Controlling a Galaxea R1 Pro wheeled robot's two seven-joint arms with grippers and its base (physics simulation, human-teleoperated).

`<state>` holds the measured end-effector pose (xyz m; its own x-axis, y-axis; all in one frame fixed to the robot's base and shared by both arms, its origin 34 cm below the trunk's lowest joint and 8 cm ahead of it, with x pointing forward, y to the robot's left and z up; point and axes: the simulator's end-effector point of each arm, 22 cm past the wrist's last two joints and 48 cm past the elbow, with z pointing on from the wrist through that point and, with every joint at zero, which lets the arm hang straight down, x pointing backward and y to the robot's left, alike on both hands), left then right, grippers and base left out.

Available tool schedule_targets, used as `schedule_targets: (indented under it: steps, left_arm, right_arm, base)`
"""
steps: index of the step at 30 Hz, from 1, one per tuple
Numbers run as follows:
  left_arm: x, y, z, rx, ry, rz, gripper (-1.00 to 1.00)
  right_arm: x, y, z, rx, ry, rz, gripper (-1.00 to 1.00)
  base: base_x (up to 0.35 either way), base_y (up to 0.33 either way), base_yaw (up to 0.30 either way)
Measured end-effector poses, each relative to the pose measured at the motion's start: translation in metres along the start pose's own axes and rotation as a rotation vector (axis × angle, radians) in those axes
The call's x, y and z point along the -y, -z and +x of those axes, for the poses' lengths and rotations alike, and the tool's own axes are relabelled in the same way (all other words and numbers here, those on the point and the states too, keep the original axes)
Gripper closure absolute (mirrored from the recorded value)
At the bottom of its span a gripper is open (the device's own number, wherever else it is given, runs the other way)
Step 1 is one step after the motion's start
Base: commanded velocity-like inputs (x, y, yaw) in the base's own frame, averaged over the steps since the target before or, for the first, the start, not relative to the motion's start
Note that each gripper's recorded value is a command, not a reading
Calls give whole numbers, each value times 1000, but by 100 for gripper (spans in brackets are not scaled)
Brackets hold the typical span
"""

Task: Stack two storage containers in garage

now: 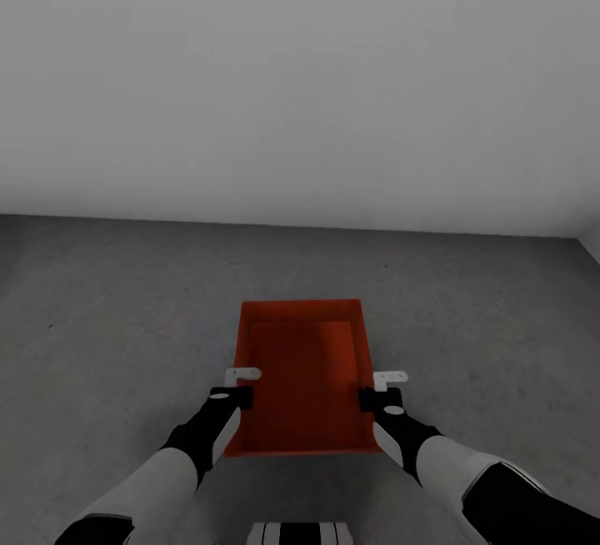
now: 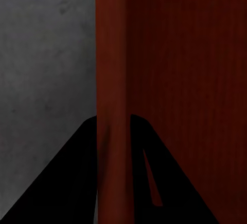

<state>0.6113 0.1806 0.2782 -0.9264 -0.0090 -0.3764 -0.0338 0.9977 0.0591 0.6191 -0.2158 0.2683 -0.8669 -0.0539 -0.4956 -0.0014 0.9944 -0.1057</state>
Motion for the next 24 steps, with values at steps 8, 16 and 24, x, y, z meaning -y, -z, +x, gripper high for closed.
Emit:
schedule_targets:
  steps: [8, 16, 24]
  left_arm:
    - [0, -4, 6, -12, -1, 0, 100]
    - [1, -7, 11, -22, -3, -1, 100]
    - [1, -7, 11, -22, -3, -1, 100]
  right_arm:
    - [0, -3, 7, -12, 1, -1, 100]
    - [-1, -5, 13, -22, 1, -2, 100]
    - [-1, -5, 13, -23, 0, -2, 100]
  base:
    - [0, 0, 0]
    - [0, 0, 0]
    - [0, 0, 0]
